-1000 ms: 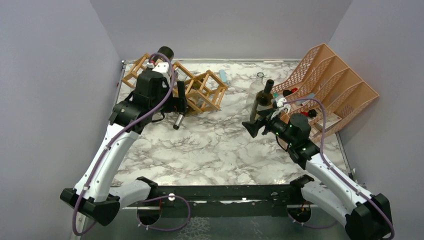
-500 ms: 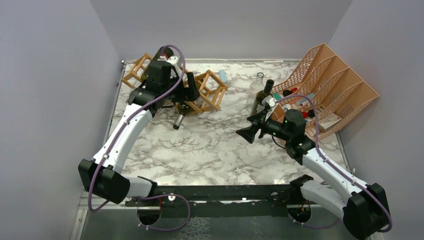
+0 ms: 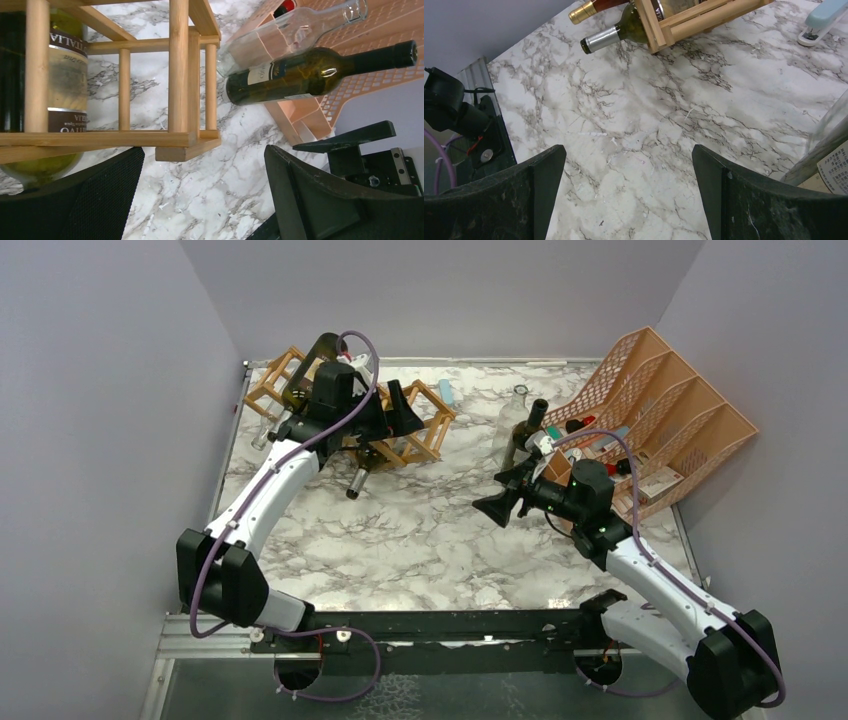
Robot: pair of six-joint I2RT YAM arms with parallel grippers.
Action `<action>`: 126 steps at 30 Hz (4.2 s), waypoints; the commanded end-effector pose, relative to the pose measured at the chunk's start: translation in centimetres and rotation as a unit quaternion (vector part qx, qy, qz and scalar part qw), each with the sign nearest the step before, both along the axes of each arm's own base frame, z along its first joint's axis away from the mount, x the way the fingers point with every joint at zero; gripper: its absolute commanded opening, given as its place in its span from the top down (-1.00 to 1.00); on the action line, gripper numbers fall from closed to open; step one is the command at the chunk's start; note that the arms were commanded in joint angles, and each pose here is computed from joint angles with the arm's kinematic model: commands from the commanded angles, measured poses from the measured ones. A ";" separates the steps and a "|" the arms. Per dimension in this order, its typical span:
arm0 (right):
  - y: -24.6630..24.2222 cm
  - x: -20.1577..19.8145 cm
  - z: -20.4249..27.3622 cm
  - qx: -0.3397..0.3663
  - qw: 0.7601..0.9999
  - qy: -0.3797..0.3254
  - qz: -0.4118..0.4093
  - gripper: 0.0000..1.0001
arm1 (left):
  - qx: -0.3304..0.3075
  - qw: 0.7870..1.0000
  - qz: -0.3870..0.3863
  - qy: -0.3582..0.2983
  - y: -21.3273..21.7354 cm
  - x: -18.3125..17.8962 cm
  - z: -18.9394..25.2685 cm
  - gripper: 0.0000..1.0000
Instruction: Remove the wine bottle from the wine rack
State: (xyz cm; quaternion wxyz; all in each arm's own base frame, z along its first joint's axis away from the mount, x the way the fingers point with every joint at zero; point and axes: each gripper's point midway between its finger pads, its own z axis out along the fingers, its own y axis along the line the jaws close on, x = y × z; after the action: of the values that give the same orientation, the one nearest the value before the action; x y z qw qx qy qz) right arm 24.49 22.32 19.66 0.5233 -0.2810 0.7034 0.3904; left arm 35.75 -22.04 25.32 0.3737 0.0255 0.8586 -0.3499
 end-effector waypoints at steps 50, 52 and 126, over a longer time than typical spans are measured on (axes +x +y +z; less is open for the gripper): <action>-0.3 -0.8 2.0 0.011 1.000 -0.023 0.002 -0.99 | 0.459 0.856 0.216 -0.100 19.5 11.3 7.8 -0.98; -0.3 -0.8 2.0 0.011 1.000 -0.024 0.002 -0.99 | 0.465 0.853 0.213 -0.106 19.7 12.3 7.8 -0.98; -0.4 -0.2 2.0 0.031 0.999 -0.002 -0.023 -0.99 | 0.329 0.912 0.223 -0.105 21.2 9.7 8.1 0.26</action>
State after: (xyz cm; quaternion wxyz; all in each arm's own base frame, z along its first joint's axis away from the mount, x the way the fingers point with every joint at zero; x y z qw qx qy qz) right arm 23.80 22.04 20.93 0.5327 -0.2740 0.6959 0.3961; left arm 47.28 -0.80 26.47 0.4114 0.0171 0.9082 0.0756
